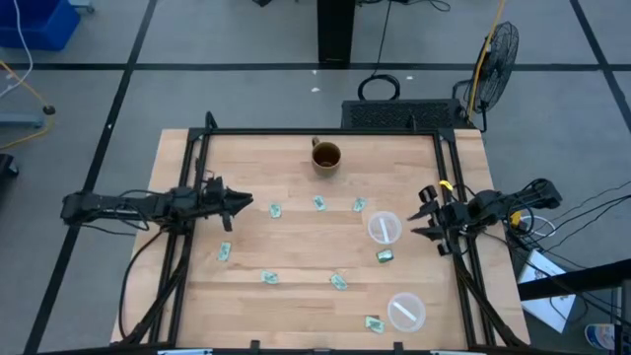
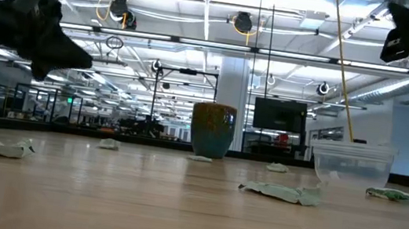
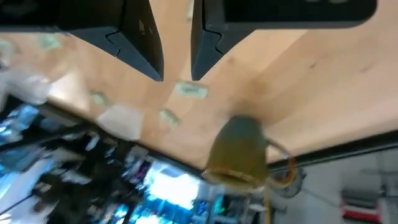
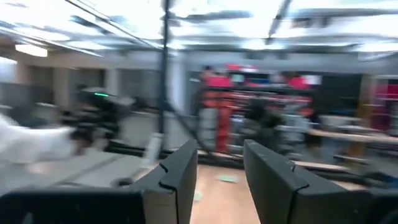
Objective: Pick and place items into bin
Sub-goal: Put the stevia packet into the top transparent bin
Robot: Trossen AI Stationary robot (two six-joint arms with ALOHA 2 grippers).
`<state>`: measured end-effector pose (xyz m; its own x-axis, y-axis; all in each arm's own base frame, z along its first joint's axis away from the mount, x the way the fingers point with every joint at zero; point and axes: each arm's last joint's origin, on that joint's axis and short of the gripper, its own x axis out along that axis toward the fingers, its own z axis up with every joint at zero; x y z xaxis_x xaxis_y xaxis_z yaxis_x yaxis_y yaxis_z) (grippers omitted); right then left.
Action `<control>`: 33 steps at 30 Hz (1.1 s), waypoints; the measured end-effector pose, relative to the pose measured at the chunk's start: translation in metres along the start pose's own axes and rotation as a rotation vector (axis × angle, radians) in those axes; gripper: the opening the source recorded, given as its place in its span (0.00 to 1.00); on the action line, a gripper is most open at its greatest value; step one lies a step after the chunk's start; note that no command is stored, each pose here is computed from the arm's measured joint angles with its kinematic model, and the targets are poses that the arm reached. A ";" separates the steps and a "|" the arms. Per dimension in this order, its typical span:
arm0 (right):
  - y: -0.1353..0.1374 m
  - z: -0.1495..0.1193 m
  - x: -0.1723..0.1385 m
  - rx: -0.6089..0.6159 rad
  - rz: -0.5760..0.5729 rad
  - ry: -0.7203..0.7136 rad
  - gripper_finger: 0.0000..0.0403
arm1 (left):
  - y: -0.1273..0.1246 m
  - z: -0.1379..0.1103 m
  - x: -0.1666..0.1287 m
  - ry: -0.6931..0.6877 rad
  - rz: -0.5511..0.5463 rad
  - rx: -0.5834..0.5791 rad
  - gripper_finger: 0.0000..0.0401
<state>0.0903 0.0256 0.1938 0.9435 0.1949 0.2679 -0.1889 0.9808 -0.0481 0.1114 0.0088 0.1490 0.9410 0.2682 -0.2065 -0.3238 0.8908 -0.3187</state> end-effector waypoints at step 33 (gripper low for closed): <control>-0.092 0.026 0.118 0.076 -0.439 0.872 0.31 | -0.021 0.092 0.039 -0.018 0.137 0.140 0.21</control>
<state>0.2119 -0.0418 0.2554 0.7983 -0.2222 -0.5598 0.2392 0.9700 -0.0439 0.1643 0.0349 0.2329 0.8908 0.3961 -0.2224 -0.4337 0.8873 -0.1567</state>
